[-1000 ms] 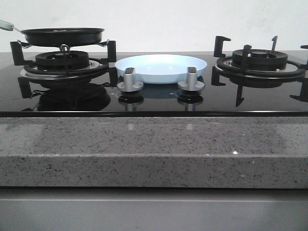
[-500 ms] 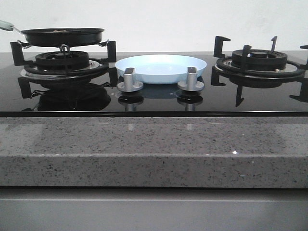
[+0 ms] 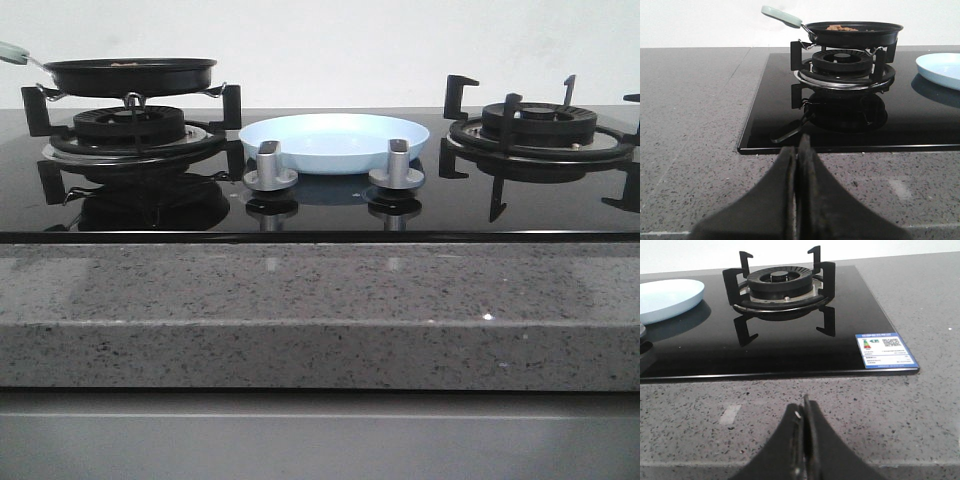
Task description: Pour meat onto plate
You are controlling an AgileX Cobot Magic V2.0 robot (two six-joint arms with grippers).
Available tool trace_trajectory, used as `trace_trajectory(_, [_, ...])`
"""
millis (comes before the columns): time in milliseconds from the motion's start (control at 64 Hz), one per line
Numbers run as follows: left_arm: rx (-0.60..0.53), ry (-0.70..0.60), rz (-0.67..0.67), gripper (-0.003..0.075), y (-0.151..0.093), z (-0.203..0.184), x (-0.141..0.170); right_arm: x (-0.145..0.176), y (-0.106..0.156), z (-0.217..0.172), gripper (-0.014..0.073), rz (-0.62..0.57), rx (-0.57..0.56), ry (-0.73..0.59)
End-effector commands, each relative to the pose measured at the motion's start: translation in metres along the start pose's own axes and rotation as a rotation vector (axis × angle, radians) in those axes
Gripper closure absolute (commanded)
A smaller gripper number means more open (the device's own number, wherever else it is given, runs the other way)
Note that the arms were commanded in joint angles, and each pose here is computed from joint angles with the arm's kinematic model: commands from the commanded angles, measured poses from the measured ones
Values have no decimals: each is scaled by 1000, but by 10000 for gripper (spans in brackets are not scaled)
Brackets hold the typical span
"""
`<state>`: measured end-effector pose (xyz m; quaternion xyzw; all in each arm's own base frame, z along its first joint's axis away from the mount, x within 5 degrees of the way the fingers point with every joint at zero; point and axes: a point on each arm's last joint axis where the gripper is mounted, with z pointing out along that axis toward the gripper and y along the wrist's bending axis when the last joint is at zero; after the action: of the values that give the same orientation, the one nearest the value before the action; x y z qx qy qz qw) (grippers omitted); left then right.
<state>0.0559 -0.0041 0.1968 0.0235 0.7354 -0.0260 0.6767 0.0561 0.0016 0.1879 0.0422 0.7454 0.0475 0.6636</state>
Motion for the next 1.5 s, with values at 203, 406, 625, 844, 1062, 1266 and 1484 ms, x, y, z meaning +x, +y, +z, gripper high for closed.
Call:
trace_trajectory(203, [-4,-100,-14,741,0,-1,-7,-9,0,-2,653,-12,3,-95])
trace_trajectory(406, [-5,-112,-5,741,0,-1,-8,-9,0,-2,653,-12,3,-95])
trace_trajectory(625, [4,-148,-56,741,0,-6,-25,-19,1,-4,653,-13,0,-143])
trace_trajectory(844, [5,-175,-30,741,-1,-14,-73,-62,8,-18,653,-18,-15,-180])
trace_trajectory(1062, [4,-100,-28,741,-1,7,-118,-117,15,-18,653,-21,-18,-145])
trace_trajectory(1266, [3,-68,-32,741,-1,31,-142,-146,18,-3,653,-43,-6,-99])
trace_trajectory(1484, [1,-106,-33,740,-1,36,-152,-152,19,4,651,-42,-4,-82])
